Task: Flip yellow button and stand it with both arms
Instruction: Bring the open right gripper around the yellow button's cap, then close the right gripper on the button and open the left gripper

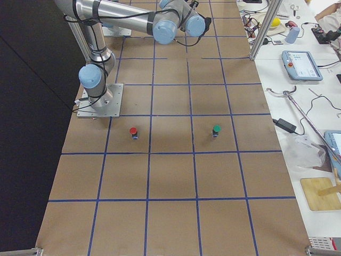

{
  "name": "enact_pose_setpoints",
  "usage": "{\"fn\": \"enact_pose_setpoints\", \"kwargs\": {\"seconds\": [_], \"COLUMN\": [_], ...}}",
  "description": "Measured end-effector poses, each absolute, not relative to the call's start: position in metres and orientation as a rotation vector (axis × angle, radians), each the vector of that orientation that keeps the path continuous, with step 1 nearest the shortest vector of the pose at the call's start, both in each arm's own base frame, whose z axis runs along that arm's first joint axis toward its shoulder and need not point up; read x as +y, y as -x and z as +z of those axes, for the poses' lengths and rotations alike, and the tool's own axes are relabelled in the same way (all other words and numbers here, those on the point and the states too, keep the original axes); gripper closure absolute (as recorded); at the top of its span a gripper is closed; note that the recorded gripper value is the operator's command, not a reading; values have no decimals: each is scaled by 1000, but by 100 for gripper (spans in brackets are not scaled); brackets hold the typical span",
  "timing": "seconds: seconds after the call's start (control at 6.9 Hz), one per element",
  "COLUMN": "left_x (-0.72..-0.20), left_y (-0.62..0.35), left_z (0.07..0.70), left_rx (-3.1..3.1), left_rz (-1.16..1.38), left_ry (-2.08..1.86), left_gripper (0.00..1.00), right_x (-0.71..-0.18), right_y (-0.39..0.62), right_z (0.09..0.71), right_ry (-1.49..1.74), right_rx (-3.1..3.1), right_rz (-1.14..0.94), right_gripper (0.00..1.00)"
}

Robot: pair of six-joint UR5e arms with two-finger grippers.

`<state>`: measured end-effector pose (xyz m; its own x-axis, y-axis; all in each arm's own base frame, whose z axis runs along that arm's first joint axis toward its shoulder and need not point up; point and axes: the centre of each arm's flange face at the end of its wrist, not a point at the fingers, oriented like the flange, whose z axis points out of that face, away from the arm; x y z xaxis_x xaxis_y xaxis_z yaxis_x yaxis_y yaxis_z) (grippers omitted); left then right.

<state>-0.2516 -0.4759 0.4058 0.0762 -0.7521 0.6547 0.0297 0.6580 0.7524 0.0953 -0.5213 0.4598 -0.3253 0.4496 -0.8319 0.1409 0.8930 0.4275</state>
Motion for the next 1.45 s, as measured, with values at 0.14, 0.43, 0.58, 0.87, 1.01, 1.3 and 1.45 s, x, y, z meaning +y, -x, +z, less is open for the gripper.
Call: {"fn": "enact_pose_setpoints", "kwargs": {"seconds": [0.14, 0.43, 0.58, 0.87, 1.01, 1.3, 1.45], "left_x": [-476, -475, -475, -476, -475, -474, -473], "left_y": [252, 252, 252, 252, 252, 252, 252], "left_z": [406, 406, 406, 406, 407, 410, 411], "left_rx": [-1384, -1384, -1384, -1383, -1383, -1385, -1386], "left_rz": [-655, -656, -656, -655, -654, -651, -648], "left_ry": [-662, -661, -661, -661, -660, -655, -652], "left_gripper": [97, 96, 96, 96, 96, 96, 95], "right_x": [-523, -521, -517, -511, -507, -502, -501], "right_y": [-96, -101, -104, -109, -113, -121, -122], "right_z": [459, 451, 445, 440, 440, 444, 444], "right_ry": [-453, -475, -482, -483, -477, -465, -461], "right_rx": [1856, 1808, 1801, 1800, 1805, 1809, 1810], "right_rz": [327, 339, 352, 371, 380, 393, 393], "right_gripper": [21, 22, 23, 40, 61, 79, 81]}}
